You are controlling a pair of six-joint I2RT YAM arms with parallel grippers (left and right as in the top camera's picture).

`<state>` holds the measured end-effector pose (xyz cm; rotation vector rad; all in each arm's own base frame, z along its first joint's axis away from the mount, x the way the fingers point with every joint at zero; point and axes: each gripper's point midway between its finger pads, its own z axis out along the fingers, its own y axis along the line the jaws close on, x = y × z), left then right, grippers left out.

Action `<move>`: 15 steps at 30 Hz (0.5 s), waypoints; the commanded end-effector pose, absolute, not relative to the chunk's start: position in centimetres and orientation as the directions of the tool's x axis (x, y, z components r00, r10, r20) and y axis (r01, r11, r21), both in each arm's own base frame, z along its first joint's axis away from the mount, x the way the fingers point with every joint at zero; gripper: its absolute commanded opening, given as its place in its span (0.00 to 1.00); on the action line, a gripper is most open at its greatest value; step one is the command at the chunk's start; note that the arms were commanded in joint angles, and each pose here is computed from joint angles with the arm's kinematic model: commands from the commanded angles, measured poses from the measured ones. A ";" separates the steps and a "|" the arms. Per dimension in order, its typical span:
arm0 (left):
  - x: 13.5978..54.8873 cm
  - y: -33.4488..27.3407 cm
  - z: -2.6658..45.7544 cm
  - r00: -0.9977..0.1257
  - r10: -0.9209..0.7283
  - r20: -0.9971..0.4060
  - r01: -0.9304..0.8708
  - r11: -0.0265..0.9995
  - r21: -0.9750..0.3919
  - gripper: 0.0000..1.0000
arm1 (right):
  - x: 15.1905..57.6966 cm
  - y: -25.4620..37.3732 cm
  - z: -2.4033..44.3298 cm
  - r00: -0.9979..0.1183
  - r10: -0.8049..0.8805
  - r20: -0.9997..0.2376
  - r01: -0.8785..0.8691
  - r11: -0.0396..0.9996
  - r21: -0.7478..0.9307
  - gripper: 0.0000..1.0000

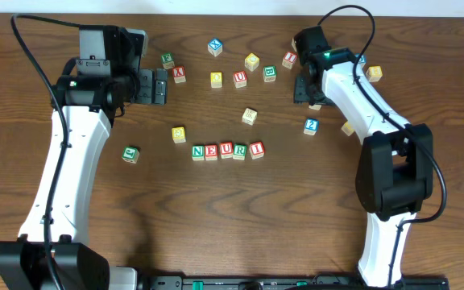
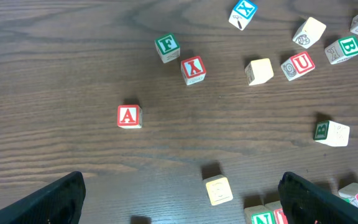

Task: Spell out NEURIPS
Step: 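Move the right gripper up to the blue P block in the cluster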

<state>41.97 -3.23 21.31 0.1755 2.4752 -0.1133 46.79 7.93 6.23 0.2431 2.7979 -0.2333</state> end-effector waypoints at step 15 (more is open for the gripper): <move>42.3 -3.2 22.5 -0.762 0.106 -0.639 0.164 0.986 -0.032 0.98 | 47.5 6.6 6.6 -0.915 0.200 -0.350 0.255 0.960 -0.116 0.62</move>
